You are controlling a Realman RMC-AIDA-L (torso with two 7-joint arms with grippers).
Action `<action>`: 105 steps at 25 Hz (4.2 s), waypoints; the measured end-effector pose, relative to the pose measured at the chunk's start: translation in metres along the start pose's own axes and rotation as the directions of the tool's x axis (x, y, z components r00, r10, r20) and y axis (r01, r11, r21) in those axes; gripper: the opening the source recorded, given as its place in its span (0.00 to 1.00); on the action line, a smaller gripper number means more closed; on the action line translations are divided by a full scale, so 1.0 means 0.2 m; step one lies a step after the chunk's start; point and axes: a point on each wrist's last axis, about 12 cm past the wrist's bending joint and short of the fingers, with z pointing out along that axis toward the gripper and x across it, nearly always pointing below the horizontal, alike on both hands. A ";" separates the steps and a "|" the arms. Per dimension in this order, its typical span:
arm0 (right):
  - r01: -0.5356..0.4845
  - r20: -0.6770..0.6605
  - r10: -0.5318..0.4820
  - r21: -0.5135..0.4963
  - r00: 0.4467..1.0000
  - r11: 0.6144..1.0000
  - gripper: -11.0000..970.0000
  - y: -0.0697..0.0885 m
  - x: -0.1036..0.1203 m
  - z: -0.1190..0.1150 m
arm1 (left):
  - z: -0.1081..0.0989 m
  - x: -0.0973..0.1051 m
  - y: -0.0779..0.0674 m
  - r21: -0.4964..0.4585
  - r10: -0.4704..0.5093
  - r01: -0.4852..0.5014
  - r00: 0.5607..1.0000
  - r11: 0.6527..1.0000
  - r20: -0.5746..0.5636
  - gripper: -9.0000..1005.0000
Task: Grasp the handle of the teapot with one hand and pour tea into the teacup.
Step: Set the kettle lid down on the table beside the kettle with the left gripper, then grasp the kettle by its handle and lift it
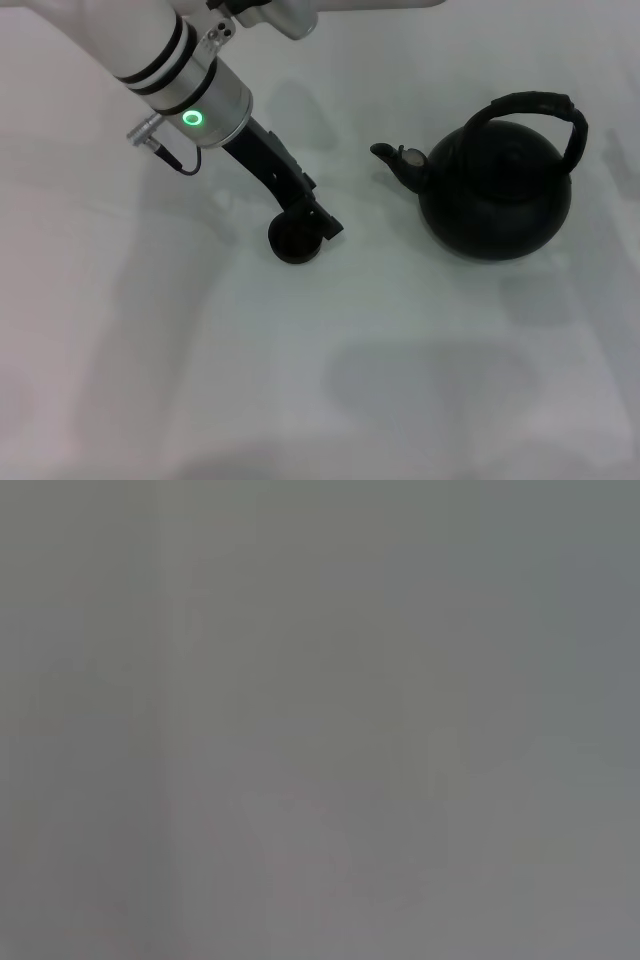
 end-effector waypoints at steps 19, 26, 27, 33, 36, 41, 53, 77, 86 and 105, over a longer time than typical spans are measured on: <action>0.005 0.009 -0.005 -0.013 1.000 1.000 0.79 0.01 -0.02 0.04 | -0.01 -0.02 -0.02 0.035 0.144 -0.157 0.959 0.987 0.245 0.78; 0.005 0.009 -0.005 -0.016 1.000 1.000 0.80 0.01 -0.02 0.05 | -0.03 0.00 -0.03 0.052 0.164 -0.195 0.921 0.979 0.354 0.78; 0.005 0.008 -0.005 -0.017 1.000 1.000 0.79 0.01 -0.02 0.05 | -0.03 0.01 -0.03 0.049 0.161 -0.190 0.921 0.981 0.355 0.78; 0.004 0.009 -0.004 -0.023 1.000 1.000 0.79 0.02 -0.01 0.05 | -0.03 0.05 -0.02 0.052 0.148 -0.179 0.920 0.982 0.364 0.78; 0.003 0.009 -0.003 -0.024 1.000 1.000 0.79 0.02 -0.01 0.05 | -0.04 0.07 -0.02 0.044 0.168 -0.204 0.894 0.978 0.415 0.78; 0.003 0.007 -0.003 -0.026 1.000 1.000 0.79 0.02 -0.01 0.05 | -0.06 0.12 -0.01 0.010 0.184 -0.218 0.845 0.976 0.501 0.78; -0.031 0.006 0.032 -0.027 0.999 0.999 0.79 0.02 -0.01 0.04 | -0.05 0.34 0.00 -0.121 0.191 -0.149 0.726 0.982 0.661 0.78; -0.185 0.066 0.194 -0.122 0.979 0.975 0.79 0.04 -0.05 -0.04 | 0.02 0.96 -0.13 -0.395 0.242 0.526 0.337 0.753 0.910 0.77; -0.243 0.014 0.261 -0.314 0.965 0.918 0.79 0.06 -0.06 -0.15 | 0.06 1.07 -0.20 -0.443 0.274 0.601 0.355 0.665 0.894 0.78; -0.228 -0.144 0.190 -0.331 0.971 0.915 0.79 0.10 0.03 -0.08 | 0.08 1.14 -0.21 -0.379 0.203 0.722 0.323 0.579 0.924 0.78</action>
